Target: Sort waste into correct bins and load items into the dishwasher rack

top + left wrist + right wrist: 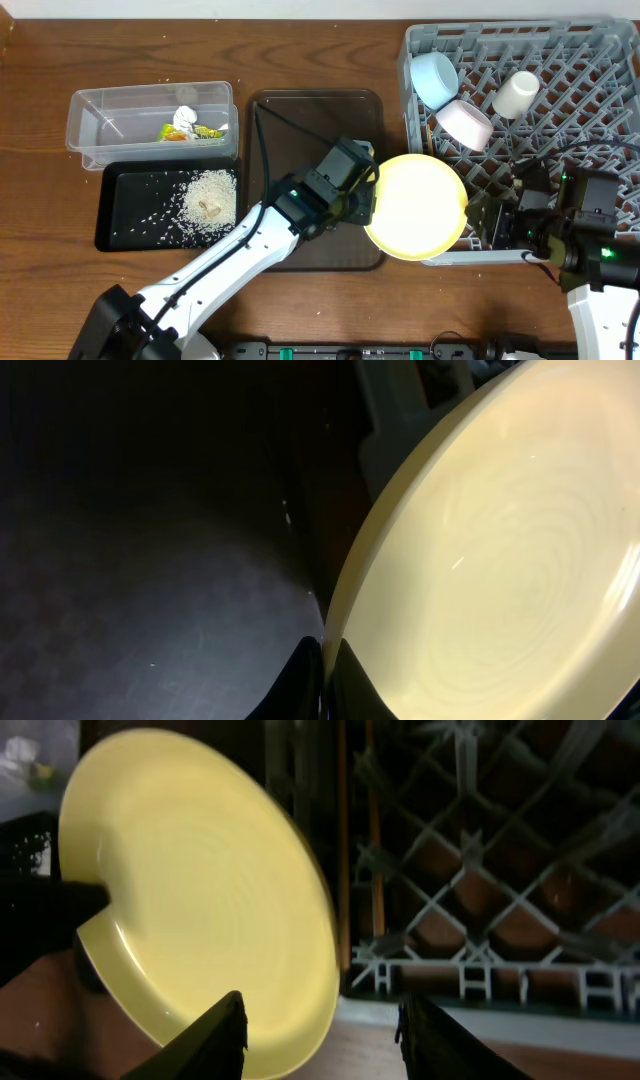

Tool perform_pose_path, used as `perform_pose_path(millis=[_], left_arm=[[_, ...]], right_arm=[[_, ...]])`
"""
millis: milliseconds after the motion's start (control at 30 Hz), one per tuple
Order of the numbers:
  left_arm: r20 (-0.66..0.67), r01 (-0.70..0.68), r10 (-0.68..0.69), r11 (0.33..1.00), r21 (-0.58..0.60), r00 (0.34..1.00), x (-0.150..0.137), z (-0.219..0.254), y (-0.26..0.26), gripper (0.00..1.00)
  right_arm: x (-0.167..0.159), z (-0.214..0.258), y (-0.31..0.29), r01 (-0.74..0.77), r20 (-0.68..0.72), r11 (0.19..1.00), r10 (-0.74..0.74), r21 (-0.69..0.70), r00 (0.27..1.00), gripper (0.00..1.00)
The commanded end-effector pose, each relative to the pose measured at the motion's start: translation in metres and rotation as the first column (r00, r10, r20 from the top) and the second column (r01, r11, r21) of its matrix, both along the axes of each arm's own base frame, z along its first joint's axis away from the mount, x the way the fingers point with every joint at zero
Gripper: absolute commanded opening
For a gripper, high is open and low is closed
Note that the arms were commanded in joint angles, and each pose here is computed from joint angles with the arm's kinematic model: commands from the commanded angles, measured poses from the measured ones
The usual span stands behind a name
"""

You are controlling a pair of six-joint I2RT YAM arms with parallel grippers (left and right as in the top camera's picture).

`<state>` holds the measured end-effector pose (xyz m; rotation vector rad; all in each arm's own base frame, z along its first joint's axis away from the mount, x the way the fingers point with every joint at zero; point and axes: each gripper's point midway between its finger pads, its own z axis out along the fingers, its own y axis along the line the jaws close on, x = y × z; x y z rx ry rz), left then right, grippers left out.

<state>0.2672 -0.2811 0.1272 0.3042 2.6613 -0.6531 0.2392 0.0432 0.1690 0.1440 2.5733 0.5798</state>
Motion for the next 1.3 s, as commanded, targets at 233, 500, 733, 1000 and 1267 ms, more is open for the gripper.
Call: perform_pose_path(millis=[233,500,733,1000,1267], left_arm=[[0.048,0.059,-0.053,0.987,-0.148,0.997,-0.009,0.047,-0.008,0.06],[0.054,0.059,-0.052,0.987,-0.152,0.997,-0.01,0.05,-0.007,0.06],[0.064,0.05,-0.041,0.988,-0.145,0.997,-0.007,0.05,-0.006,0.06],[0.071,0.035,-0.026,0.991,-0.128,0.997,-0.004,0.049,-0.003,0.1],[0.048,-0.1,0.1,0.995,0.004,0.994,0.012,0.03,0.043,0.43]], right_arm=[[0.03,-0.012,0.001,-0.033,-0.012,0.999,0.033,0.024,0.999,0.44],[0.041,-0.007,0.02,-0.098,0.023,0.986,0.095,0.139,0.995,0.27],[0.04,0.002,0.032,-0.144,0.052,0.967,0.136,0.208,0.989,0.15],[0.04,0.001,0.03,-0.163,0.065,0.969,0.154,0.185,0.986,0.01],[0.048,0.002,0.014,-0.153,0.095,0.987,0.147,0.053,0.985,0.01]])
